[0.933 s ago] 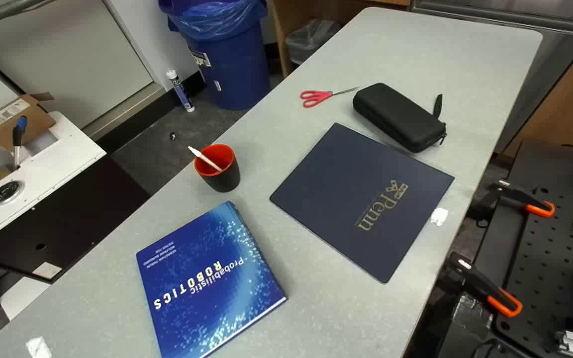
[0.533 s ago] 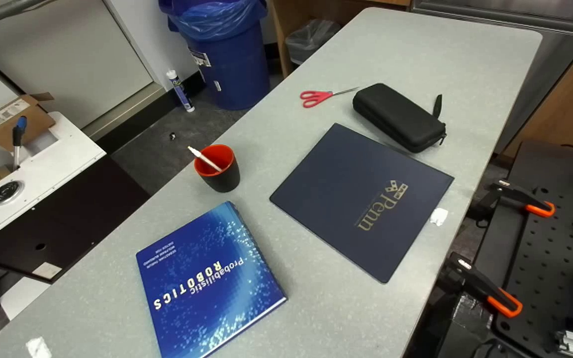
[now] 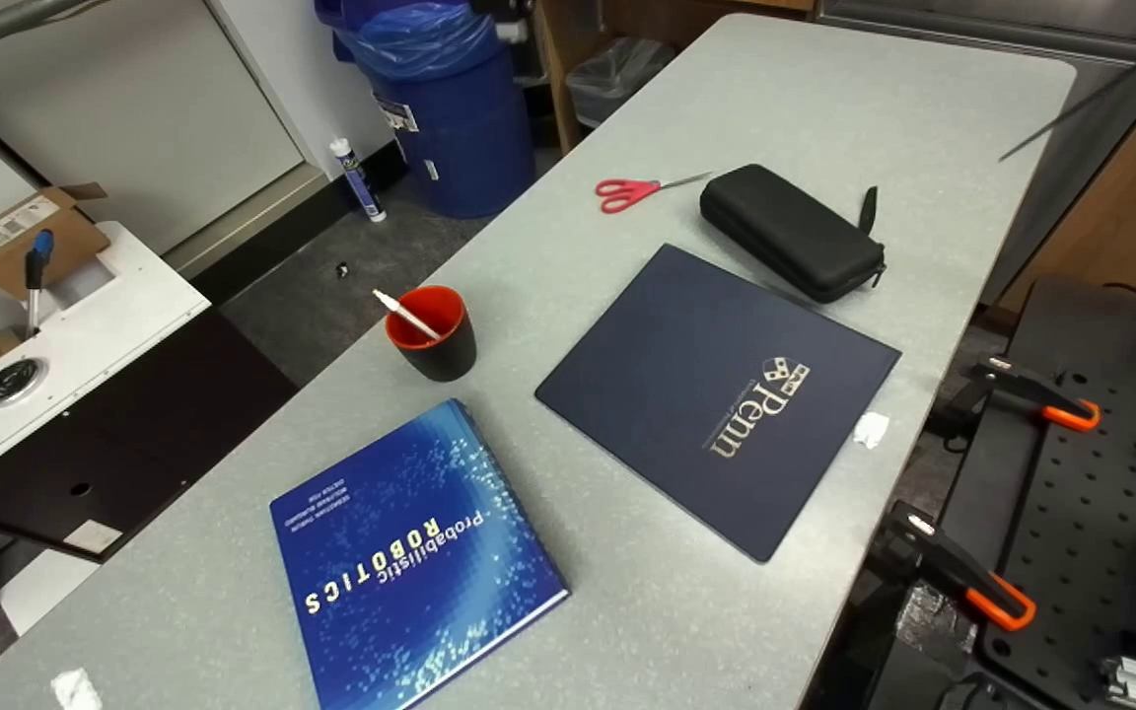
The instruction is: Remove the pen from the cup and put it on the table
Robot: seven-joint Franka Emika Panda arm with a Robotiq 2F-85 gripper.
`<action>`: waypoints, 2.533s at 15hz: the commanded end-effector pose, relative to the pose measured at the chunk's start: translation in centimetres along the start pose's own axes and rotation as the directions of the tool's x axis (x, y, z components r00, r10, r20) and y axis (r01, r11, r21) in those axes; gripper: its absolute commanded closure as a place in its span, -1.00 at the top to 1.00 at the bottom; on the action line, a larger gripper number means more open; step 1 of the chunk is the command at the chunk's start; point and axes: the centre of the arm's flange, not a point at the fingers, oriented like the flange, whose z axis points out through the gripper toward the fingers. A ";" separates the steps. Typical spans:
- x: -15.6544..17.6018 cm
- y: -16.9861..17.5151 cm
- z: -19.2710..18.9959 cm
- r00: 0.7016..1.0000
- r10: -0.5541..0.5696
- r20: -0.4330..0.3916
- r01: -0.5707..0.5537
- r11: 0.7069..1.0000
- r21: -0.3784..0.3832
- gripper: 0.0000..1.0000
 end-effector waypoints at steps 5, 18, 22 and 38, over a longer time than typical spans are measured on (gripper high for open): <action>0.6 0.0 0.7 1.000 0.000 0.007 0.000 1.000 0.003 1.00; 18.1 -6.9 11.7 0.997 0.030 0.078 -0.022 0.995 -0.096 1.00; 22.1 -10.6 14.8 0.997 0.016 0.077 -0.004 0.988 -0.153 1.00; 21.4 -10.8 19.3 0.998 0.007 -0.055 -0.015 0.989 -0.146 1.00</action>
